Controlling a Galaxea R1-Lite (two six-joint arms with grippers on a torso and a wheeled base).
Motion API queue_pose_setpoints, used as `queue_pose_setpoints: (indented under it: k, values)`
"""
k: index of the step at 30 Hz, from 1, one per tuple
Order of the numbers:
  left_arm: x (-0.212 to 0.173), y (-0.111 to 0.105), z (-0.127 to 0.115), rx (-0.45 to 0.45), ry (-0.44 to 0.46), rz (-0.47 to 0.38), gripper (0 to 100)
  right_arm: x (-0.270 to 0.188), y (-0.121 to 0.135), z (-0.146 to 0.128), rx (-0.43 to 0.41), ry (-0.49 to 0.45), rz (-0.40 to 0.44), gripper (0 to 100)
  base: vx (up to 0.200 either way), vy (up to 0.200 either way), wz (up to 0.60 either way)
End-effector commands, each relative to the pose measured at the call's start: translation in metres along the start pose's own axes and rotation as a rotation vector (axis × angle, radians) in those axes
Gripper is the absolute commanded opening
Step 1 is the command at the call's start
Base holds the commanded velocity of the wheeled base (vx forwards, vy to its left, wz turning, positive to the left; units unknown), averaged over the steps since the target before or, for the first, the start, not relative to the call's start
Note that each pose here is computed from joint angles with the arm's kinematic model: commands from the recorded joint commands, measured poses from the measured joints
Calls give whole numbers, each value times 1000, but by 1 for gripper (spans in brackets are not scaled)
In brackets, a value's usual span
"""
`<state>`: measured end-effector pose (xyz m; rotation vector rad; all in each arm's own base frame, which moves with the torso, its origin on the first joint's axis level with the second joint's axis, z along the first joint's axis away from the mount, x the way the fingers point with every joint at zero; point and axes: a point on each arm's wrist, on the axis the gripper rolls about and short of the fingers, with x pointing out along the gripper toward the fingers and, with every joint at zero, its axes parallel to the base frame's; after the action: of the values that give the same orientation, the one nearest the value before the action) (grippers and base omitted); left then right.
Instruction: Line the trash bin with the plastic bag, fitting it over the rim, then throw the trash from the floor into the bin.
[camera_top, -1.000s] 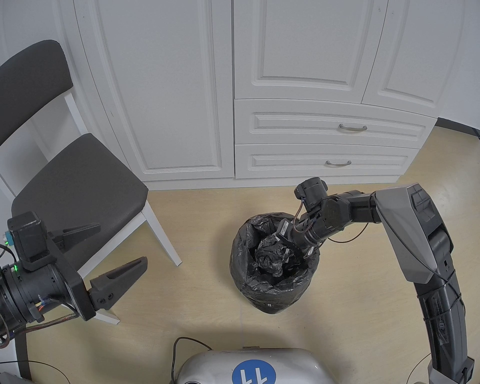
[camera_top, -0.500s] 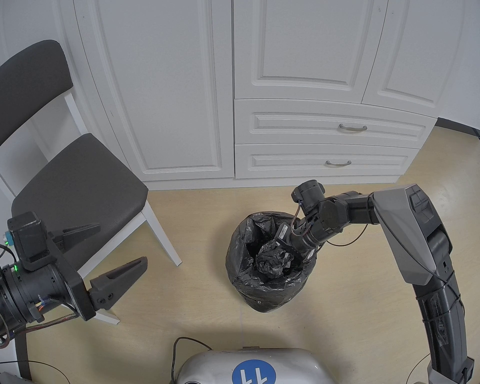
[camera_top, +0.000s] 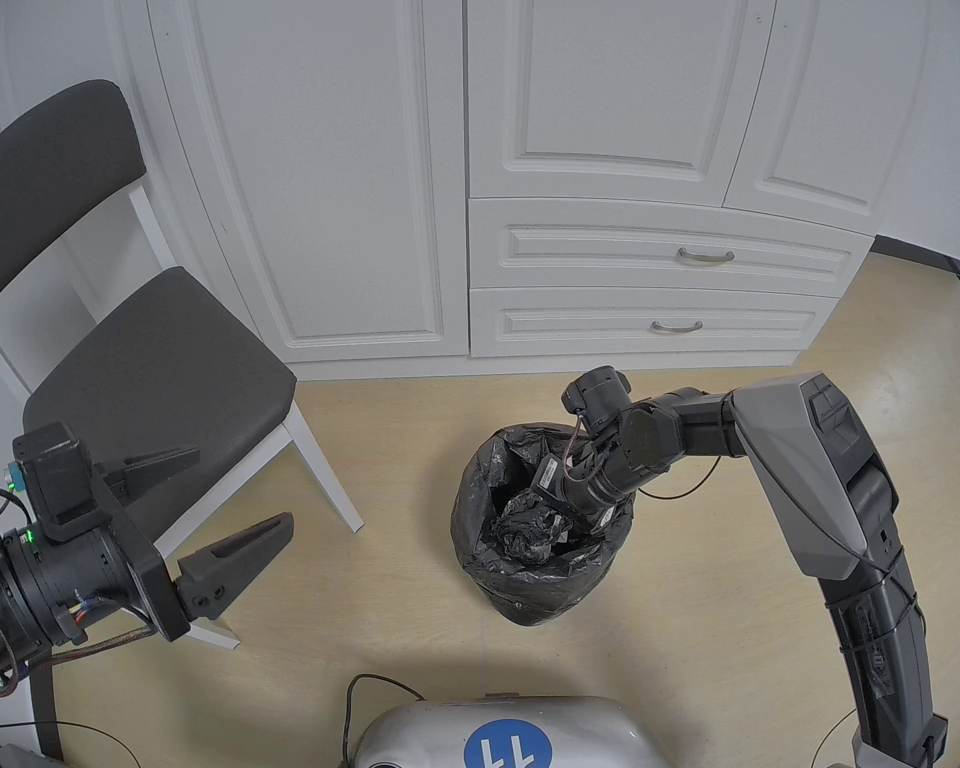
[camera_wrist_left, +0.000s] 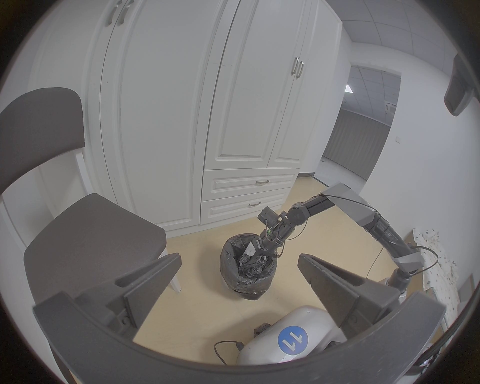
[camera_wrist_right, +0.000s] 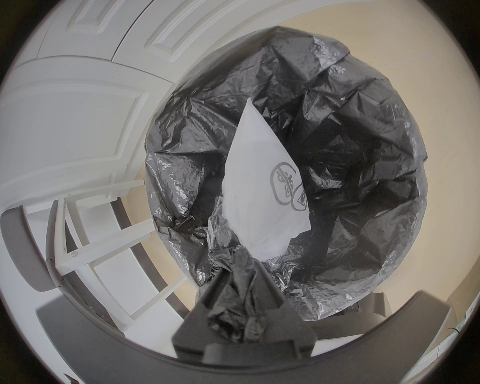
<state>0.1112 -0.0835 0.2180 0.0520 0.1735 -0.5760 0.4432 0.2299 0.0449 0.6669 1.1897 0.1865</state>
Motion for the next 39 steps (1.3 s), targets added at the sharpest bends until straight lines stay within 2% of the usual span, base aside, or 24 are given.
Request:
queue_pose_setpoints:
  k: [1, 3, 4, 11, 26, 32, 39]
  values:
    - [0, 0, 0, 0, 2, 0, 100, -1, -1, 2, 3, -3, 1, 0, 0, 0, 0]
    - [0, 0, 0, 0, 2, 0, 100, -2, 0, 2, 2, -4, 2, 0, 0, 0, 0]
    - [0, 0, 0, 0, 0, 0, 100, -2, 0, 2, 2, -5, 3, 100, 0, 0, 0]
    - [-1, 0, 0, -1, -4, 0, 100, -8, 6, -1, -2, -2, 9, 100, 0, 0, 0]
    - [0, 0, 0, 0, -3, 0, 100, -42, 19, 9, -5, -57, 58, 100, 0, 0, 0]
    - [1, 0, -1, 0, 5, 0, 100, -55, 24, 12, -15, -130, 39, 100, 0, 0, 0]
    - [3, 0, -2, 2, 14, -1, 100, -35, 45, -14, -42, -106, 83, 100, 0, 0, 0]
